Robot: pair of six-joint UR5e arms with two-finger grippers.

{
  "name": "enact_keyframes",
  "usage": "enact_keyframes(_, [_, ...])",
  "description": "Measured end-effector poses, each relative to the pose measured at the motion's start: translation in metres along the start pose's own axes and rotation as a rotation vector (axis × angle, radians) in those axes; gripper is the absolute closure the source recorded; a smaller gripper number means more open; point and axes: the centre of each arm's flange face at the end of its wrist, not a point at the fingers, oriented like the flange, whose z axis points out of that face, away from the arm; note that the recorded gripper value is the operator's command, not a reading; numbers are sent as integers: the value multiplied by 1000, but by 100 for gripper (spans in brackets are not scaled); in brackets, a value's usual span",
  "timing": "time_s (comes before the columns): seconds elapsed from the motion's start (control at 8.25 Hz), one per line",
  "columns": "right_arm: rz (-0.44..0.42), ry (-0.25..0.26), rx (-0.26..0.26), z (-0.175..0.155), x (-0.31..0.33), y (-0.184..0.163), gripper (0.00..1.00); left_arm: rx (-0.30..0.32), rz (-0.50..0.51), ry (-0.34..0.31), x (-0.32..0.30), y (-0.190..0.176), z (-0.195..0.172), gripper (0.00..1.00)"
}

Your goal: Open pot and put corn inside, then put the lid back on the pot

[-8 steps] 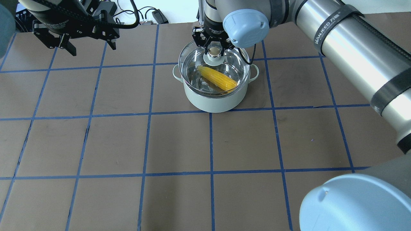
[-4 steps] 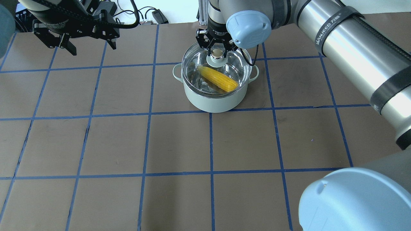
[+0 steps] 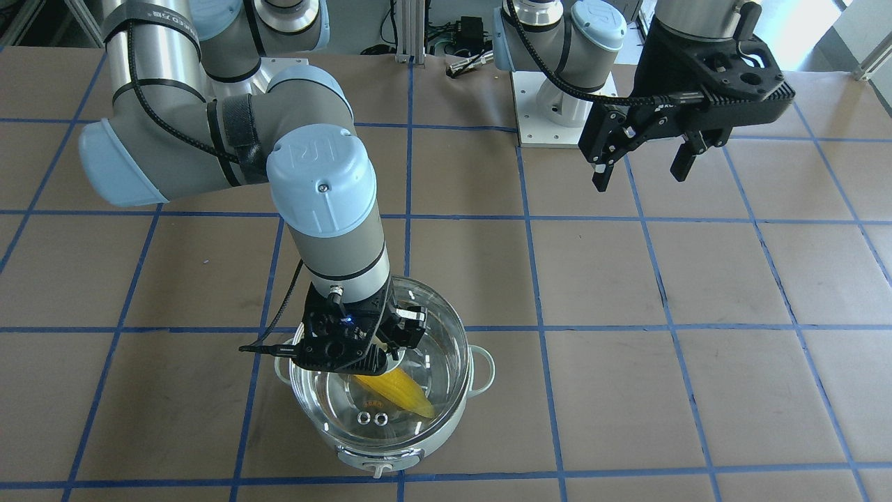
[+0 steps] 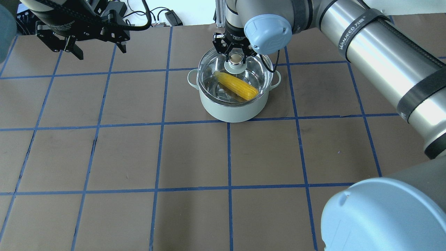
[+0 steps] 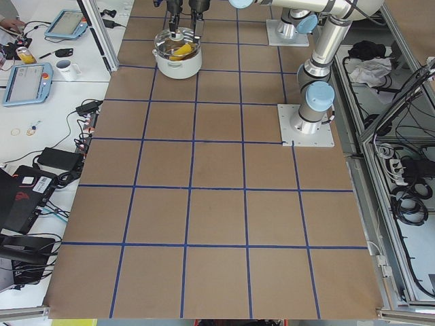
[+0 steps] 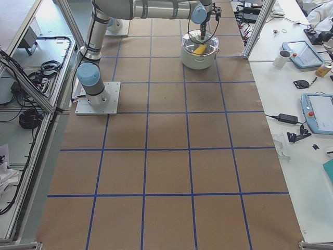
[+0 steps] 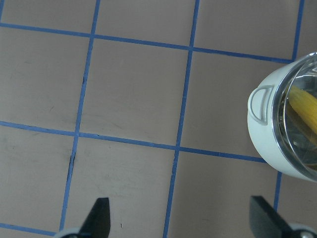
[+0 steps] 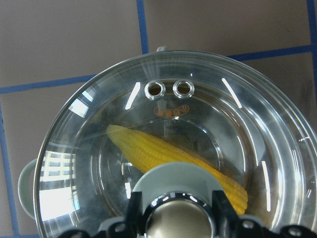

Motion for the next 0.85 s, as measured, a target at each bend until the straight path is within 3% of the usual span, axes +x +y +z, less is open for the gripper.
enact_keyframes(0.85, [-24,4,19,8,-15,5,46,4,1,0,0,3,-2,0])
